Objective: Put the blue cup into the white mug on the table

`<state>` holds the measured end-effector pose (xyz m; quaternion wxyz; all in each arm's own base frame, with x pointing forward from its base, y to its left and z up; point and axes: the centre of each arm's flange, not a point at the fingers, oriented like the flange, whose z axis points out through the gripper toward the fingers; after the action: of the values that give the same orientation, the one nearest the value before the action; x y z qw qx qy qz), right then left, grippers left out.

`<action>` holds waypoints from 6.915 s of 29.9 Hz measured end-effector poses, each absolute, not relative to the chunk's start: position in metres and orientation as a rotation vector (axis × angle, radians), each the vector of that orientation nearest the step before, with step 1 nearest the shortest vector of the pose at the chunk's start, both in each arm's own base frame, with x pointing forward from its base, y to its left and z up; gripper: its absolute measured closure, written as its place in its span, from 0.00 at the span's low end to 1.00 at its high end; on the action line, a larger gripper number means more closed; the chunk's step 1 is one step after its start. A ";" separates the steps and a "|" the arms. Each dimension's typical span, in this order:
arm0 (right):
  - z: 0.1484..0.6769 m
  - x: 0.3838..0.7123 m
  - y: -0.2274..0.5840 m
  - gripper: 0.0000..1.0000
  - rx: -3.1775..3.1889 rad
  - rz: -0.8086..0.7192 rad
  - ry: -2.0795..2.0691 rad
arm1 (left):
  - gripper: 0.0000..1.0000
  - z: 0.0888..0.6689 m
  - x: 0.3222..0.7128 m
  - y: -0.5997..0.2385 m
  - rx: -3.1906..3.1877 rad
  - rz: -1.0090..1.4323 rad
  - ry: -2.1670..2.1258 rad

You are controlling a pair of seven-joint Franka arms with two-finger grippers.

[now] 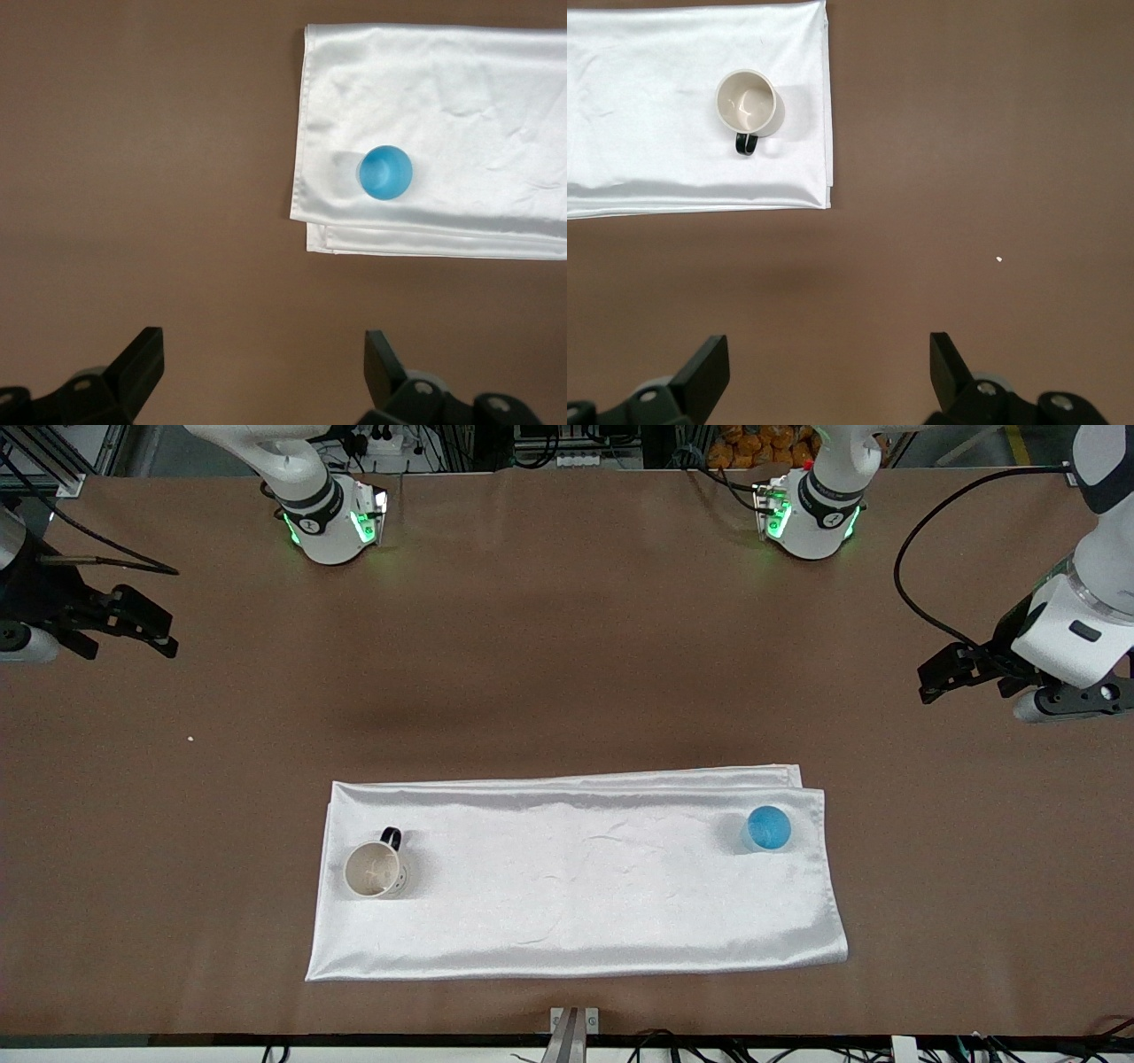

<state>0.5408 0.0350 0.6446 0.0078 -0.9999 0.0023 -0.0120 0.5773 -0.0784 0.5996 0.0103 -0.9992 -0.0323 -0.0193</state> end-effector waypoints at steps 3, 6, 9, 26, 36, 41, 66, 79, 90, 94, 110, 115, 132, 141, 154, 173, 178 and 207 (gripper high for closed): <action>0.644 0.541 0.035 0.00 -3.126 -0.035 0.006 | 0.00 0.600 0.577 -0.079 -3.119 -0.060 -0.099; 0.644 0.540 0.036 0.00 -3.126 -0.034 0.006 | 0.00 0.600 0.577 -0.080 -3.119 -0.060 -0.096; 0.644 0.541 0.036 0.00 -3.126 -0.033 0.005 | 0.00 0.598 0.577 -0.083 -3.123 -0.053 -0.091; 0.623 0.550 0.036 0.00 -3.127 0.031 0.007 | 0.00 0.495 0.618 -0.104 -3.180 0.085 -0.065; 0.512 0.614 0.041 0.00 -3.119 0.093 0.005 | 0.00 0.385 0.639 -0.125 -3.210 0.003 -0.041; 0.434 0.647 0.057 0.00 -3.114 0.097 0.023 | 0.00 0.352 0.640 -0.137 -3.218 -0.010 -0.024; 0.264 0.688 0.144 0.00 -3.083 -0.084 0.039 | 0.01 0.253 0.657 -0.136 -3.238 -0.075 -0.046; 0.254 0.695 0.158 0.00 -3.072 -0.130 0.015 | 0.44 0.220 0.655 -0.139 -3.242 -0.048 -0.044; 0.264 0.697 0.168 0.00 -3.073 -0.119 -0.006 | 0.94 0.222 0.657 -0.143 -3.246 -0.060 -0.037; 0.268 0.697 0.170 0.00 -3.077 -0.091 -0.008 | 0.95 0.225 0.659 -0.146 -3.248 -0.068 -0.031; 0.247 0.690 0.189 0.00 -3.084 -0.033 0.056 | 0.95 0.238 0.670 -0.142 -3.248 -0.122 -0.038; 0.237 0.690 0.187 0.00 -3.086 -0.032 0.060 | 0.95 0.243 0.672 -0.143 -3.249 -0.137 -0.037; 0.213 0.698 0.186 0.43 -3.067 -0.129 0.069 | 0.95 0.256 0.678 -0.143 -3.250 -0.178 -0.037; 0.217 0.700 0.186 0.88 -3.064 -0.143 0.071 | 0.95 0.278 0.681 -0.143 -3.247 -0.174 -0.033; 0.248 0.694 0.179 0.91 -3.095 -0.004 0.077 | 0.95 0.337 0.683 -0.145 -3.235 -0.167 -0.009; 0.294 0.545 0.191 0.91 -3.111 0.002 0.083 | 0.95 0.382 0.666 -0.196 -3.236 -0.151 0.114; 0.305 0.510 0.253 0.91 -3.099 -0.014 0.211 | 0.95 0.391 0.666 -0.197 -3.234 -0.140 0.118; 0.281 0.403 0.425 0.91 -3.006 -0.074 0.348 | 0.95 0.388 0.636 -0.276 -3.245 -0.091 0.020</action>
<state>0.4026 0.4247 0.2811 0.0570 -0.9914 0.1149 -0.0244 0.6362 -0.2764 0.3881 -0.0522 -0.9982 0.0063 -0.0280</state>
